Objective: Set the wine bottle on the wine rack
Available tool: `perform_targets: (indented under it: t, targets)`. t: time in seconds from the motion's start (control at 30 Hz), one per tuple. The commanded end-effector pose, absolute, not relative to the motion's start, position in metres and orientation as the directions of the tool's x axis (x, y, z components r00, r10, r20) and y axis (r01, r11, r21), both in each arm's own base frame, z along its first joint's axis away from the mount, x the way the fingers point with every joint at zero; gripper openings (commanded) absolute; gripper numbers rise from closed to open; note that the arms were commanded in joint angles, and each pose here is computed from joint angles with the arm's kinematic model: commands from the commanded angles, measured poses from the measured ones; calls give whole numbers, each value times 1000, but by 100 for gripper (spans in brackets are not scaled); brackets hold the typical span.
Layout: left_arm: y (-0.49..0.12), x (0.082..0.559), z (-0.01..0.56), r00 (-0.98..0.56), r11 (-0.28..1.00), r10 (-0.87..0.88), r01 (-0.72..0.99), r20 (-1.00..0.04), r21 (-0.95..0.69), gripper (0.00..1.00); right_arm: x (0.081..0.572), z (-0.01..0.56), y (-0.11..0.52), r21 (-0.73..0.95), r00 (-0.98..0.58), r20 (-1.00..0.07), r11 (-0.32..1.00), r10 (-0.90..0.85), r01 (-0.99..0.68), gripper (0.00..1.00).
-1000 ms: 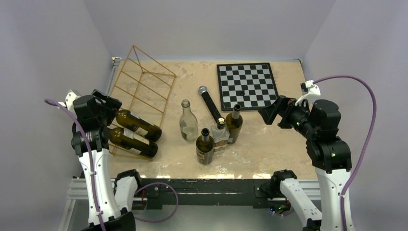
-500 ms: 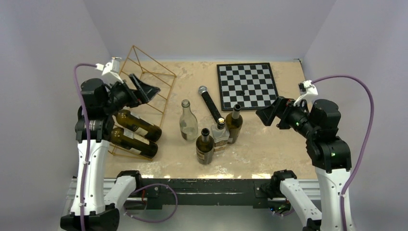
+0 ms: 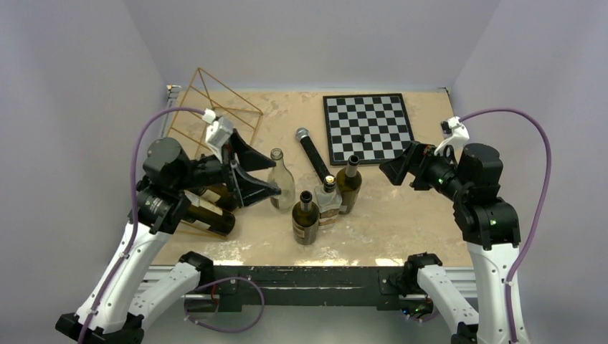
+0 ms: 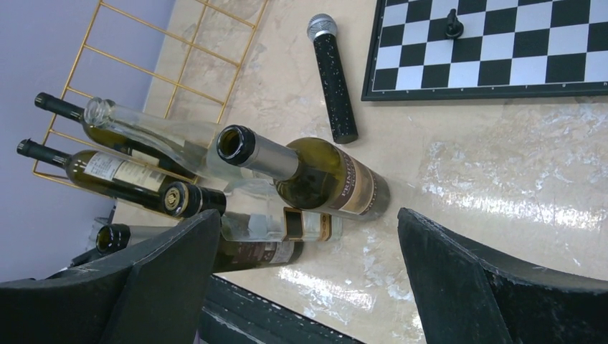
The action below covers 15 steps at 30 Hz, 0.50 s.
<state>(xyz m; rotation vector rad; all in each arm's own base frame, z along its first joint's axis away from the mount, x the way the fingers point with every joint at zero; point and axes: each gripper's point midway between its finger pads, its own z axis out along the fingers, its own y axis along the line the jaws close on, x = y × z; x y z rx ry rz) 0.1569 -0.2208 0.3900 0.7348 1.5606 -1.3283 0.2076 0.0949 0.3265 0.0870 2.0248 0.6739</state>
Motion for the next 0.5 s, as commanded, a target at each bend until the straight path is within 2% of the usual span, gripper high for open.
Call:
perform_targets:
  t: [0.0, 0.1, 0.23, 0.33, 0.47]
  targets:
    - [-249, 143, 384, -295, 102, -91, 947, -951, -303, 99, 215, 326, 101, 513, -541, -775, 826, 328, -234, 98]
    - [-269, 135, 370, -277, 62, -38, 958, -960, -279, 99, 216, 326, 102, 515, -546, -771, 825, 327, -233, 98]
    - [-280, 151, 347, -244, 142, 12, 960, -970, -240, 98, 215, 327, 100, 510, -542, -774, 829, 327, -228, 98]
    - [-287, 157, 337, -229, 148, 13, 963, -973, -225, 97, 214, 327, 99, 502, -535, -780, 835, 325, -225, 98]
    - [-296, 139, 331, -203, 8, 20, 979, -979, -203, 93, 214, 326, 97, 496, -541, -778, 842, 320, -215, 98]
